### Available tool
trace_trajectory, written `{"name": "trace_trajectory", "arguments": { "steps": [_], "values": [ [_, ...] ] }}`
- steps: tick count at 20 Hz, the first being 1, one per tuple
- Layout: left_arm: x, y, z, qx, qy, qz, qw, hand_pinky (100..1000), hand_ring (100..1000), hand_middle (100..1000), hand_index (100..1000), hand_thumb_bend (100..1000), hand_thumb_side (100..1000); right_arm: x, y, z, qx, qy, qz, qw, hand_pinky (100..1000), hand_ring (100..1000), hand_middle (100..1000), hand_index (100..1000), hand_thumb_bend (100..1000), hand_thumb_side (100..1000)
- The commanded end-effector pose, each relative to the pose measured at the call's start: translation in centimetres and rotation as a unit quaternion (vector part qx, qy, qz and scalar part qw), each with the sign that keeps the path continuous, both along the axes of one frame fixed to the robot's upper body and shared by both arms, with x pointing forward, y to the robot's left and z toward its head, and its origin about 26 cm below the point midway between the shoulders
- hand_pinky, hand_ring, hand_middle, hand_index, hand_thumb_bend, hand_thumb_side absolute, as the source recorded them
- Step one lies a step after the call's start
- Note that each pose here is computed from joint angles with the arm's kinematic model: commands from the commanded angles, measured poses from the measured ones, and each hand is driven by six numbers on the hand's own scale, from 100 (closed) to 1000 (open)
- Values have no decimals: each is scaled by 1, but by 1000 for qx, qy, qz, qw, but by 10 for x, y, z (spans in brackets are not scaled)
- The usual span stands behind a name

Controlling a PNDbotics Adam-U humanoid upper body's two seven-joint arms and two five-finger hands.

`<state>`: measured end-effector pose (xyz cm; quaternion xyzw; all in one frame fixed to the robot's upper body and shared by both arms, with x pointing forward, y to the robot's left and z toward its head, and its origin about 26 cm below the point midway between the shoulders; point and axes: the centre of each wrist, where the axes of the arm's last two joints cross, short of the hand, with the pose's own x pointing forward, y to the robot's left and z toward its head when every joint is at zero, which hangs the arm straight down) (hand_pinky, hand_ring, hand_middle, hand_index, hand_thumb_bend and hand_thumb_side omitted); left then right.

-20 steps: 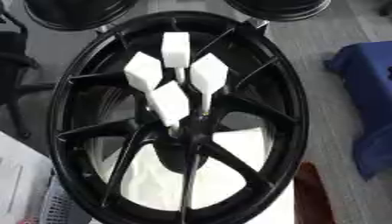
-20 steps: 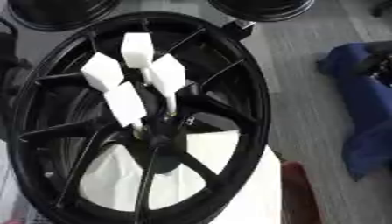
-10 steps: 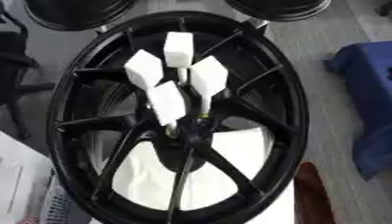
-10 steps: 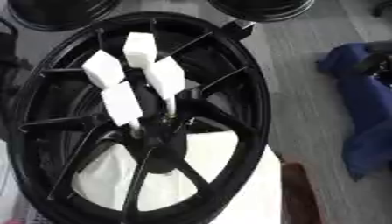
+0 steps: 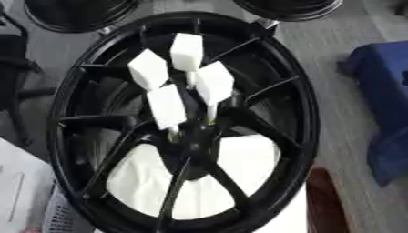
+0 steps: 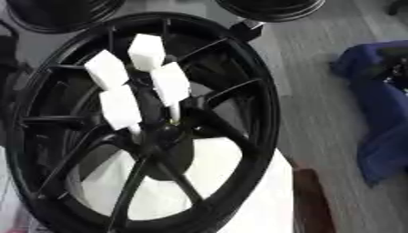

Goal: Pull the pin out of the wheel hub.

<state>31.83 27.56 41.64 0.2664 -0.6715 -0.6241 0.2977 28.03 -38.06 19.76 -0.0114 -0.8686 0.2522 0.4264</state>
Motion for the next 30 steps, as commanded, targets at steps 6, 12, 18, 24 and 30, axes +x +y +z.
{"name": "trace_trajectory", "arguments": {
  "steps": [6,12,18,24,30],
  "values": [
    [4,-14,-1,90,40,-38,994,800,750,660,775,387,552,-1,-3,11,-22,-8,0,1000,816,631,589,797,100,722],
    [2,-11,11,107,63,-41,991,798,747,656,774,385,550,-1,-3,11,-21,-8,-1,1000,816,631,589,796,100,722],
    [4,-9,13,103,68,-43,991,794,743,651,771,387,550,-1,-4,11,-21,-8,-1,1000,816,630,588,796,100,723],
    [7,-5,5,86,99,-31,991,778,739,655,778,423,559,-1,-4,11,-22,-8,-2,1000,816,631,588,796,100,726],
    [7,-9,-11,51,121,2,991,755,713,667,813,471,578,0,-3,11,-25,-8,0,1000,817,631,588,796,100,732]
  ]
}}
